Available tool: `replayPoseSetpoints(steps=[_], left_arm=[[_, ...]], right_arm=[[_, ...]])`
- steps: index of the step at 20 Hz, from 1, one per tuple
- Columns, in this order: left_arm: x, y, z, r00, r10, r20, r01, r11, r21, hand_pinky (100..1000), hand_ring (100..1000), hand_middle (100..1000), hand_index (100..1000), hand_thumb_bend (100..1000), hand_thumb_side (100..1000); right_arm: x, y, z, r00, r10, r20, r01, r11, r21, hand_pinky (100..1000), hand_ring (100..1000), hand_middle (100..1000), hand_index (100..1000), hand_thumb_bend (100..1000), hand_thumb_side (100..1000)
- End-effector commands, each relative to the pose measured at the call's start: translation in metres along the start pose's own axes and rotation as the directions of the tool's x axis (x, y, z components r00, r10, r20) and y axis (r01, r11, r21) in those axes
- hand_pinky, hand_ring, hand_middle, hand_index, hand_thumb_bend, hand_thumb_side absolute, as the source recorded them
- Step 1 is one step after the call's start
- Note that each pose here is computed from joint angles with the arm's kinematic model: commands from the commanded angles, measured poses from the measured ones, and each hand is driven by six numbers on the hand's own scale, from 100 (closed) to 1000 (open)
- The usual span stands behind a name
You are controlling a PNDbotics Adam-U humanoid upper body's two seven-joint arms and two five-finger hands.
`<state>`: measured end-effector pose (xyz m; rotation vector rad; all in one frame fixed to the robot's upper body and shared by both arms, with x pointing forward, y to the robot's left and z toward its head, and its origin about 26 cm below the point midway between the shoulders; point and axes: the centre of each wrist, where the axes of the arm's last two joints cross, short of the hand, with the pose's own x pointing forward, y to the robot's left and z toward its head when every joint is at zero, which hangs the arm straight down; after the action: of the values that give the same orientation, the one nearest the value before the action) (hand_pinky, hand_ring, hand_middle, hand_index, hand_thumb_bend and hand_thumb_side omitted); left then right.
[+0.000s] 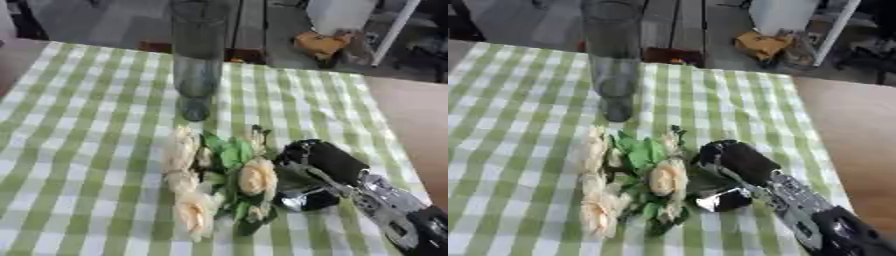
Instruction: Arrange flowers into the vase.
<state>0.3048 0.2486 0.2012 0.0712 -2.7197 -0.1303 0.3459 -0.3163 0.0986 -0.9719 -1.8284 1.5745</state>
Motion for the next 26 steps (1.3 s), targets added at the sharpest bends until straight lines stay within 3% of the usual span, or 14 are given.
replayPoseSetpoints(steps=[1,7,13,26], left_arm=[[0.004,0.000,-0.005,1.000,0.003,0.020,-0.002,1.000,-0.007,546,852,921,942,100,856],[0.004,0.000,-0.004,1.000,0.001,0.015,-0.001,1.000,-0.006,545,852,920,942,100,856],[0.004,0.001,-0.004,1.000,0.000,0.013,0.001,1.000,-0.006,544,852,921,940,100,855],[0.004,0.001,-0.002,1.000,-0.004,0.004,0.004,1.000,-0.005,542,852,921,941,100,854]], right_arm=[[-0.005,-0.004,0.000,0.999,0.033,-0.006,-0.033,0.999,0.006,557,588,490,690,485,535],[-0.008,-0.005,-0.001,1.000,0.026,-0.007,-0.026,1.000,0.006,512,552,453,650,433,522],[-0.009,-0.007,-0.001,1.000,0.011,-0.001,-0.011,1.000,0.013,439,486,368,563,326,509],[-0.009,-0.019,-0.004,0.998,-0.038,0.042,0.037,0.999,0.020,394,403,251,440,150,507]])
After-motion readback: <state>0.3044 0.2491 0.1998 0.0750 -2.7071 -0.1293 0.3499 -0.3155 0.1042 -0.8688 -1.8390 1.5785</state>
